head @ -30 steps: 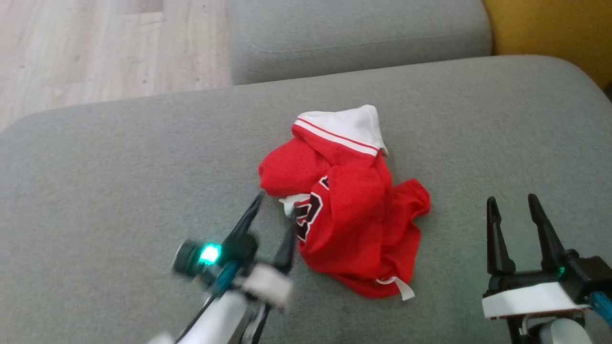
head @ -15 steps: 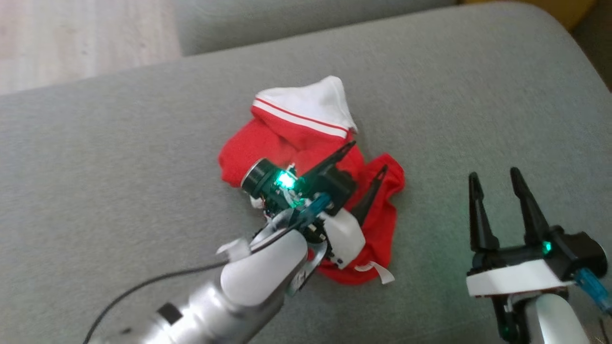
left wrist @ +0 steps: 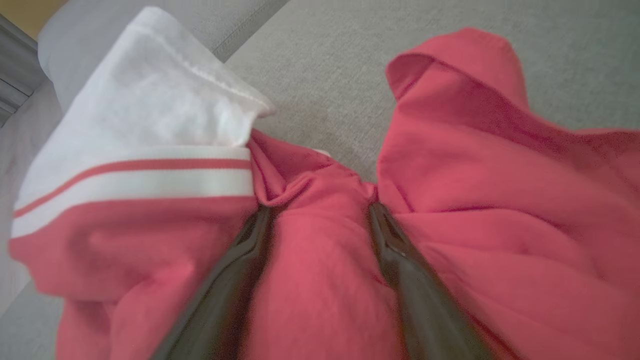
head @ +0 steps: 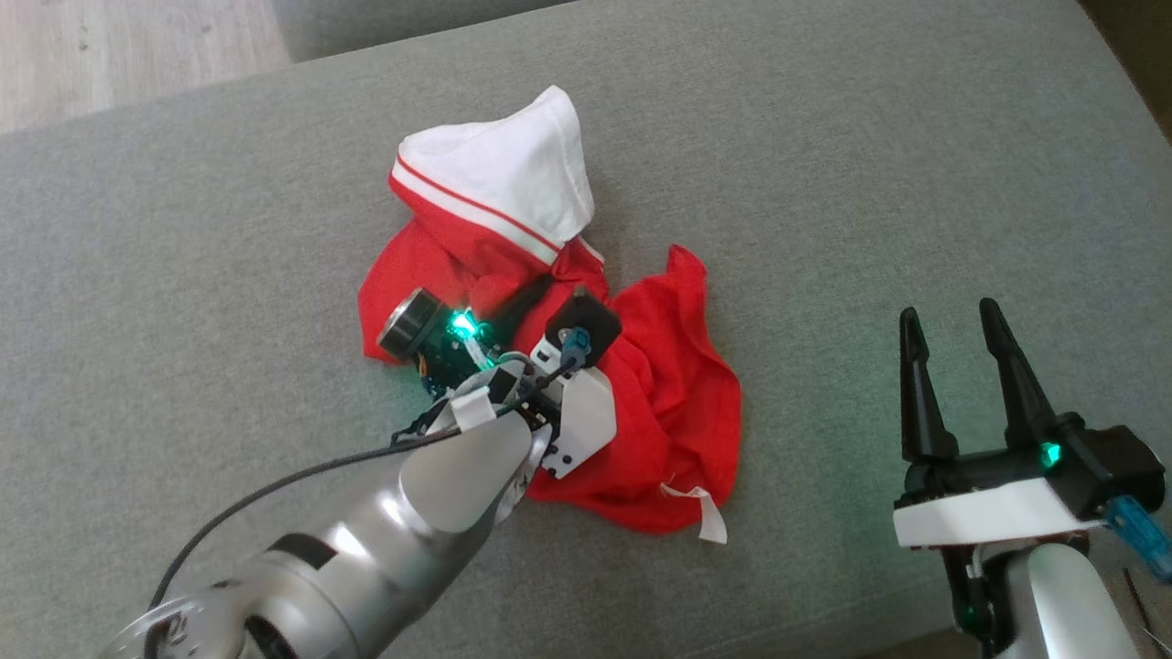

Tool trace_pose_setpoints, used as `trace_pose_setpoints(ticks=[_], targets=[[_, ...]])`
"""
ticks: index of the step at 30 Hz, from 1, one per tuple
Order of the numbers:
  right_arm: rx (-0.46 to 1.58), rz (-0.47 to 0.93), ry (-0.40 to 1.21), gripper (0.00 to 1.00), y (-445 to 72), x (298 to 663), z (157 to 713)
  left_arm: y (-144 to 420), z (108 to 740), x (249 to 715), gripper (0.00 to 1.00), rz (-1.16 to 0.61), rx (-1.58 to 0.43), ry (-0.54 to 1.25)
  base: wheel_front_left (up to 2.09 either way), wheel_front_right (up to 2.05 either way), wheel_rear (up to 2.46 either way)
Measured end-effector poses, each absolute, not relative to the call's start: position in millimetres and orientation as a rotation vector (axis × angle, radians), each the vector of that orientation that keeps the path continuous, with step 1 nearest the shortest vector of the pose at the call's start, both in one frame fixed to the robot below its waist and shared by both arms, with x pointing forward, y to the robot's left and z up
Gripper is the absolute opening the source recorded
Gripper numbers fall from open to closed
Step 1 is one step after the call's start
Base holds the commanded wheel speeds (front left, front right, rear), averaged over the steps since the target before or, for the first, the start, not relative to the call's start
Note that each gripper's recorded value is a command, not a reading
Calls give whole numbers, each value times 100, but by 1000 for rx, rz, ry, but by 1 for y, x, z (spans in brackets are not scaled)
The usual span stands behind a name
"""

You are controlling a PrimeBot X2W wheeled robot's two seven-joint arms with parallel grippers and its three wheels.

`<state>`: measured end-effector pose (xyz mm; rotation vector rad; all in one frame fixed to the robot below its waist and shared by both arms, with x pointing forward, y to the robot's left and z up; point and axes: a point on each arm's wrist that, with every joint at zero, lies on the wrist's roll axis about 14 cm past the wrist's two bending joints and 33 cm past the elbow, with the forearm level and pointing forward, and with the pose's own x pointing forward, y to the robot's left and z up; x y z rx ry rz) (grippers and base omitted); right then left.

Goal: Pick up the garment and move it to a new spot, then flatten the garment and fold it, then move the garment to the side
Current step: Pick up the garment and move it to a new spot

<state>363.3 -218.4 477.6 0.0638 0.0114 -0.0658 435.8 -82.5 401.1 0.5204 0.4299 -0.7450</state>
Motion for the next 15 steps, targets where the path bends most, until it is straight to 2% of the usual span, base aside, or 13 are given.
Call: trace_pose_setpoints(ticks=[4, 6, 11, 15], targets=[[67, -51, 7, 100, -214, 365, 479, -73, 396, 440, 100, -725, 544, 462, 0, 0, 0], [67, -47, 4, 100, -213, 365, 480, -72, 396, 440, 0, -728, 538, 463, 0, 0, 0], [69, -43, -11, 100, -211, 364, 485, -73, 409, 442, 0, -724, 495, 397, 0, 0, 0], [71, -41, -27, 100, -211, 362, 490, -85, 442, 443, 0, -739, 403, 259, 0, 0, 0]])
